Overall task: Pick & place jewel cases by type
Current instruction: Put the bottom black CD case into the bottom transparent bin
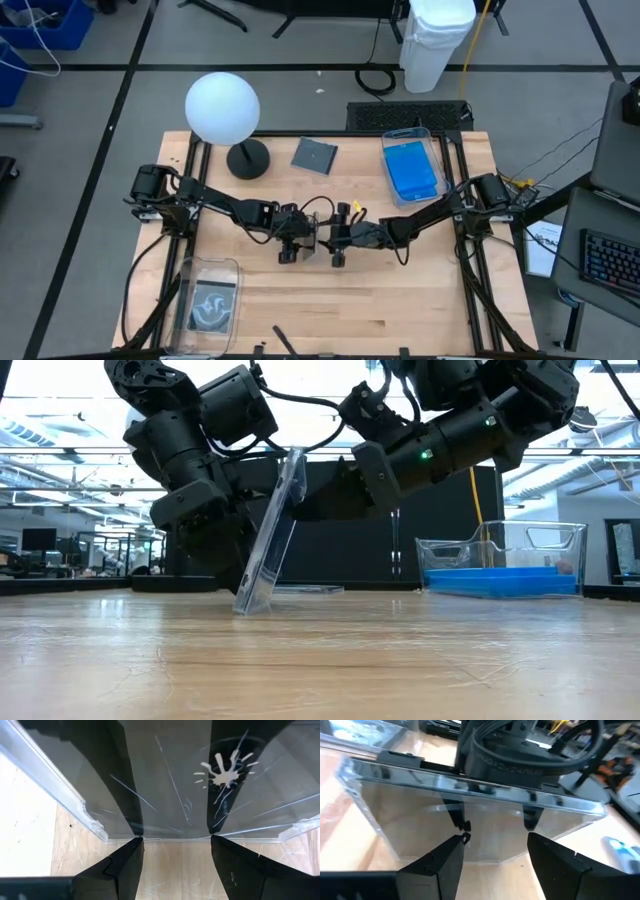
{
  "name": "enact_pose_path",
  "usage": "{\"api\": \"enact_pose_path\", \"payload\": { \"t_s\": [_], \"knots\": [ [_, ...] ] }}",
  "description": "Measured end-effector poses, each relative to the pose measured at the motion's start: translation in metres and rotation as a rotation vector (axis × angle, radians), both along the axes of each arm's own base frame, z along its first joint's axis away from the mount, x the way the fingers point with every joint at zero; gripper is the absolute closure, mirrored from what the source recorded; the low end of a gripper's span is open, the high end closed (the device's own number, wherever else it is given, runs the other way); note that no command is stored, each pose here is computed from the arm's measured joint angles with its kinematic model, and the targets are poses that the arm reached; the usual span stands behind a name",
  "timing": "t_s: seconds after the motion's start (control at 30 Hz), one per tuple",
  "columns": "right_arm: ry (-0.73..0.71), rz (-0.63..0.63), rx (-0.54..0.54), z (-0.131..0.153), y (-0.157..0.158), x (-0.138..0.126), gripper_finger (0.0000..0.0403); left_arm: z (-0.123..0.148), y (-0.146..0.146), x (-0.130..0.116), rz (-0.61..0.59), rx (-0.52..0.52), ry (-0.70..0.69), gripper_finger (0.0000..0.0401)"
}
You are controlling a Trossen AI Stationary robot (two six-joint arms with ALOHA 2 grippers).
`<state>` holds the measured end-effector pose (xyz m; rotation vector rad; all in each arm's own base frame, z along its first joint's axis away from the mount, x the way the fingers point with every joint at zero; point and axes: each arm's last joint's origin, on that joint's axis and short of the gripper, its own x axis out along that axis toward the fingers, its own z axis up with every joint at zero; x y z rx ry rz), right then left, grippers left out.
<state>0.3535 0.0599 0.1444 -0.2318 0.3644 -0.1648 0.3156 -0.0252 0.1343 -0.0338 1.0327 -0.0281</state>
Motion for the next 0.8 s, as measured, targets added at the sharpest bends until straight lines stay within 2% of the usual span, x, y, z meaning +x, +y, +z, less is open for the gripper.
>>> {"api": "enact_pose_path", "payload": {
  "t_s": [0.23, 0.5, 0.8],
  "knots": [
    [-0.01, 0.014, -0.122, 0.003, 0.006, -0.001, 0.0193, 0.0, 0.0, 0.0, 0.0, 0.0, 0.0, 0.0164],
    [0.001, -0.04, -0.343, 0.007, 0.02, -0.004, 0.0193, 0.0, 0.0, 0.0, 0.0, 0.0, 0.0, 0.0164],
    [-0.018, -0.011, -0.421, 0.011, 0.027, -0.005, 0.0193, 0.0, 0.0, 0.0, -0.001, 0.0, -0.001, 0.0164]
  ]
}}
